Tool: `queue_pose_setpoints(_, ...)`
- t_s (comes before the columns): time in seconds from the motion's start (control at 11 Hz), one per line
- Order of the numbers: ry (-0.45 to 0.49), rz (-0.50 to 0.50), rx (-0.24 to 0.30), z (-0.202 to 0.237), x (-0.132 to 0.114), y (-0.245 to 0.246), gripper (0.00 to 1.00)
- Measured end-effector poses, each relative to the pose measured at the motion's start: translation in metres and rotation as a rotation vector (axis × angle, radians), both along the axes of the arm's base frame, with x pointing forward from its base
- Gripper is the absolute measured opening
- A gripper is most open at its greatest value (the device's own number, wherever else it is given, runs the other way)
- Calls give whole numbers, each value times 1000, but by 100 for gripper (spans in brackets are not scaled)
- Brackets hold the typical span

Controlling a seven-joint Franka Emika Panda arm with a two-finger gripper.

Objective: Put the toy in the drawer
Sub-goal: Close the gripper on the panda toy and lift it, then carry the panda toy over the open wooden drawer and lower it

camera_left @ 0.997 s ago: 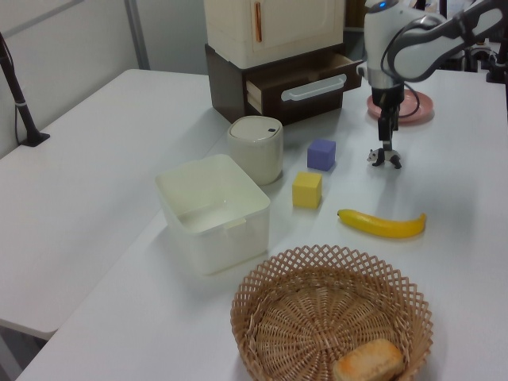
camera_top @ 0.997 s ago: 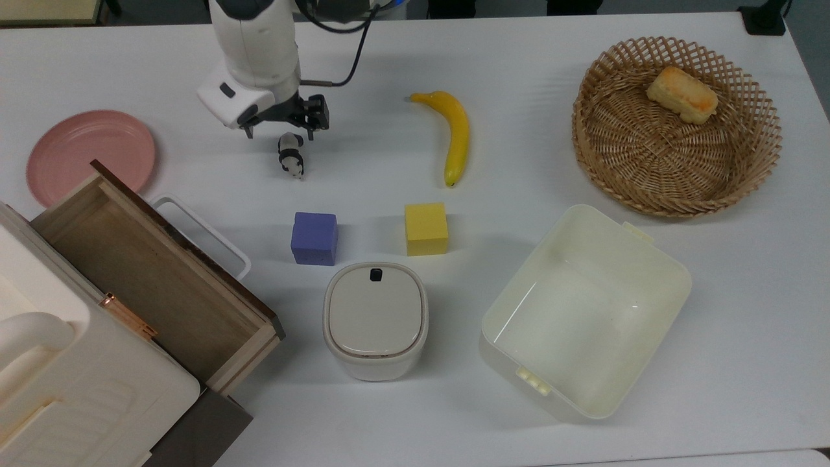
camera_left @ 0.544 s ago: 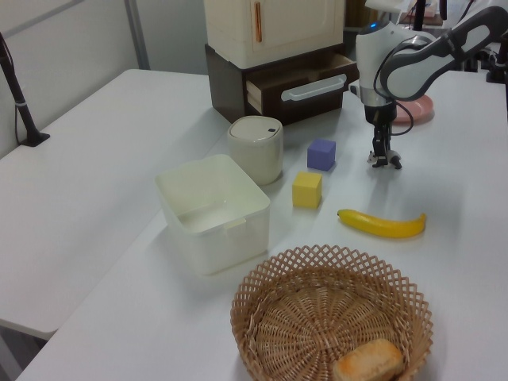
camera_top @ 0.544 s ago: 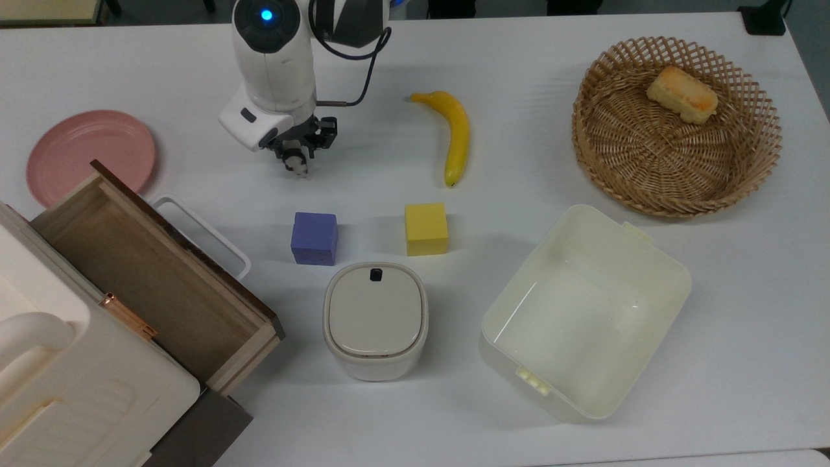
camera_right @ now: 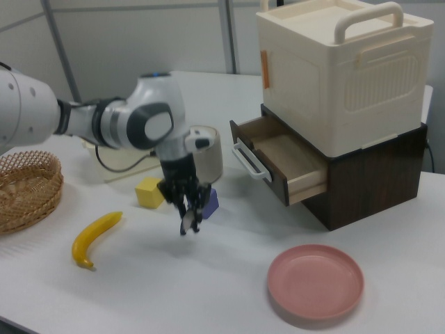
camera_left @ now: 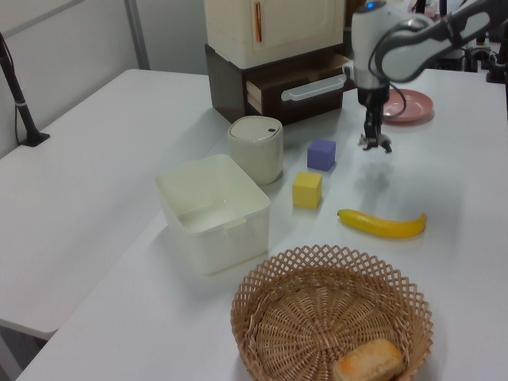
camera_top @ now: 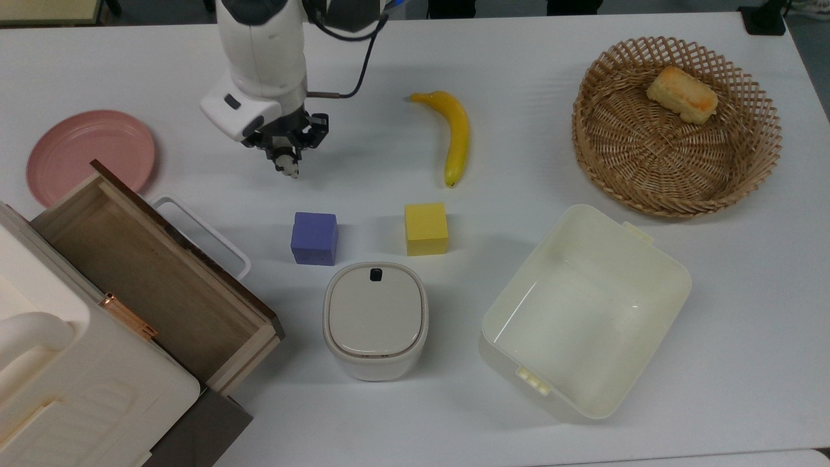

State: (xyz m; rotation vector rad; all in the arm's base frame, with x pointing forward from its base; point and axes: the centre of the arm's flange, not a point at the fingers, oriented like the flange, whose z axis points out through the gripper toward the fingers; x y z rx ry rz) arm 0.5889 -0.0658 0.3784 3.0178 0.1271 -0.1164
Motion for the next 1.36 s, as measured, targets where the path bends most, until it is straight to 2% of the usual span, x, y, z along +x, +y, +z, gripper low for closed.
queue_pose_setpoints(0.36, -151, -16, -20, 82, 32, -12, 41)
queue_pose_setpoints(0.63, -269, -27, -45, 137, 58, -41, 41)
queue_pose_setpoints(0.82, -356, 36, -73, 158, 76, -60, 41)
queue_pose_setpoints(1.09, -501, 153, -130, 167, 93, -81, 41)
queue_pose_setpoints(1.36, -548, 283, -179, 145, 109, -93, 41)
